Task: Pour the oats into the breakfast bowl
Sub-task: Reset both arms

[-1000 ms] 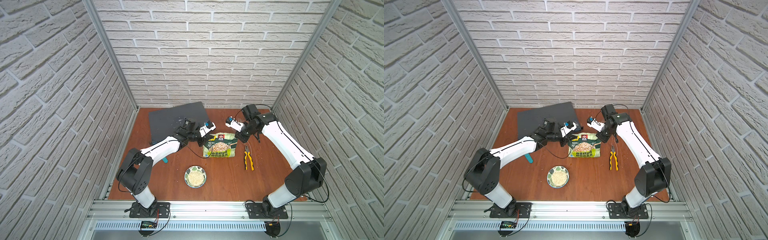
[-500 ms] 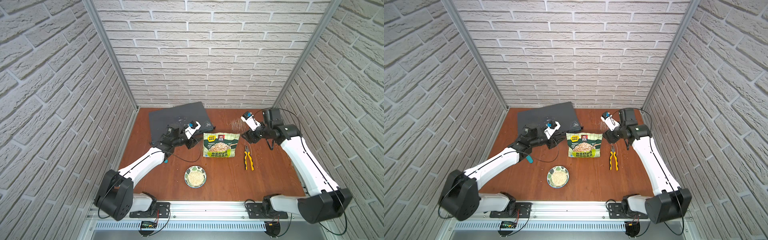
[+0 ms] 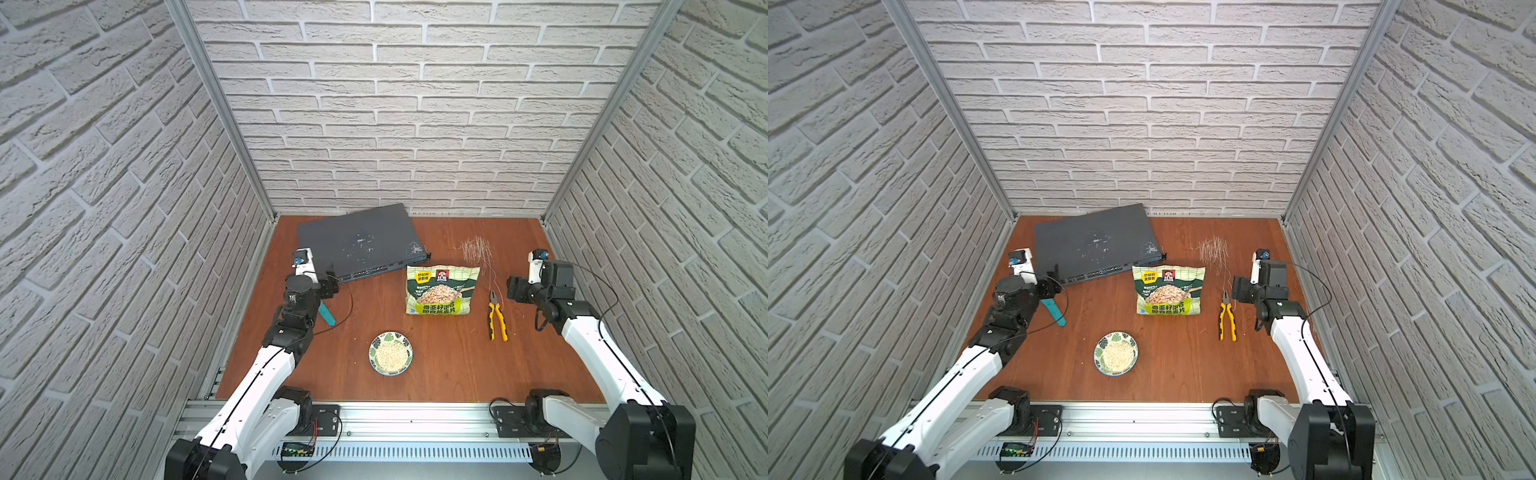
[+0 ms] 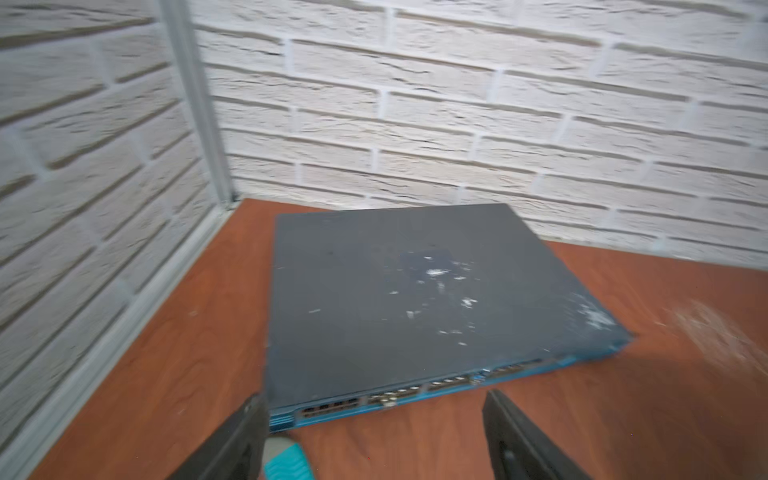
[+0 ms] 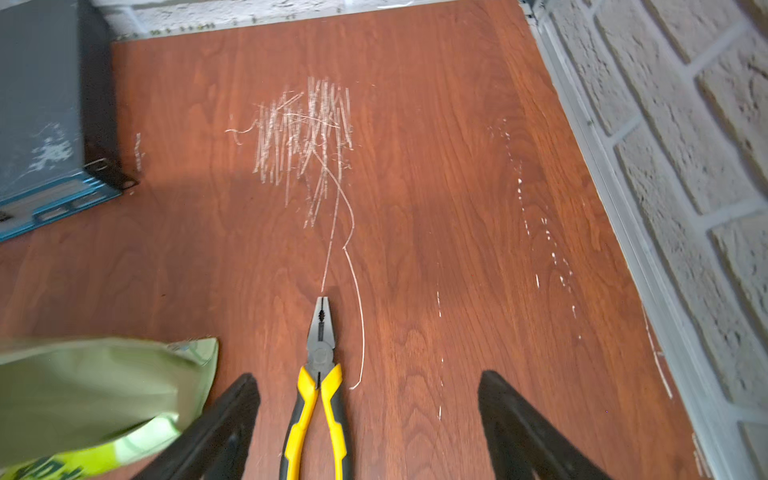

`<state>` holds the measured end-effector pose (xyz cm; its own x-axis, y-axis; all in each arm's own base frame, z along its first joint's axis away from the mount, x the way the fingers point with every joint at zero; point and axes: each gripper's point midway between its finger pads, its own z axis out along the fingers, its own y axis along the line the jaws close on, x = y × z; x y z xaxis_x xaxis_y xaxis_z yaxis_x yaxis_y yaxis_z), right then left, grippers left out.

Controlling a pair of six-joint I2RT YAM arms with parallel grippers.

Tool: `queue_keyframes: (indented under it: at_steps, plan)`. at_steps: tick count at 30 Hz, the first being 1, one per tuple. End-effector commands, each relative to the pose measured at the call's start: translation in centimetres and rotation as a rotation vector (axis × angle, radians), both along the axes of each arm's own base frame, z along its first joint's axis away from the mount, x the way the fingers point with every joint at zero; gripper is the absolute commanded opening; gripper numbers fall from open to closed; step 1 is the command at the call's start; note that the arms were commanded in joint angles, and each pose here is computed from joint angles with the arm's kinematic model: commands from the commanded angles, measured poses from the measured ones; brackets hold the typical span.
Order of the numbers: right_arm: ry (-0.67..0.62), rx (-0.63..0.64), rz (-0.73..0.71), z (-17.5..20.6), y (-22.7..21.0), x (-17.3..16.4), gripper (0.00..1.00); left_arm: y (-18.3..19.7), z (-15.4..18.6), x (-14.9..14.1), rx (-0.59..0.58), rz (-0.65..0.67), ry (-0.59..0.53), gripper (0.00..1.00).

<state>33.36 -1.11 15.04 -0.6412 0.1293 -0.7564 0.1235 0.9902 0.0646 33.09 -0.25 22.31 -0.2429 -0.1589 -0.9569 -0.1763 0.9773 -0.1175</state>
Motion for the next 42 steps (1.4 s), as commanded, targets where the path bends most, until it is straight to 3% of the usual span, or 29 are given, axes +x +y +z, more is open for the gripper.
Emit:
queue_keyframes:
  at_steps: [1, 5, 10, 15, 18, 21, 29, 36, 39, 42]
  plan:
    - [-0.233, 0.062, -0.171, 2.2, -1.9, 1.9, 0.9, 5.0, -1.7, -1.9, -0.023, 0.277, 0.035, 0.84]
    - [-0.306, 0.033, -0.202, -0.3, -2.7, 2.9, 0.95, 7.0, -3.2, -2.7, -0.015, 0.348, 0.053, 0.87]
    - [-0.364, -0.017, -0.129, -0.7, -2.1, 4.8, 1.0, 8.3, -4.2, -3.1, -0.015, 0.368, 0.057, 0.9]
    - [-0.352, -0.037, -0.081, -1.9, -1.7, 5.3, 0.99, 9.2, -4.9, -2.8, -0.011, 0.364, 0.04, 0.98]
    - [-0.411, -0.033, -0.055, -3.1, -1.2, 4.8, 0.99, 9.8, -5.9, -2.4, -0.004, 0.375, 0.036, 0.98]
    - [-0.428, -0.026, 0.001, -4.4, -0.3, 5.1, 0.99, 9.1, -6.6, -1.3, -0.014, 0.313, 0.024, 0.98]
    - [-0.328, -0.029, 0.07, -5.9, 1.0, 6.7, 0.99, 8.0, -7.9, 2.0, 0.006, 0.184, -0.017, 0.98]
    - [-0.331, -0.034, 0.069, -5.8, 1.0, 6.7, 0.99, 6.0, -10.4, 4.6, 0.028, 0.003, 0.03, 0.98]
    - [-0.329, -0.035, 0.069, -5.9, 1.0, 6.7, 0.99, 5.3, -12.9, 5.9, 0.023, -0.053, 0.086, 0.98]
    - [-0.328, -0.037, 0.069, -5.9, 1.1, 6.7, 0.99, 4.8, -13.4, 6.5, 0.049, -0.067, 0.113, 0.98]
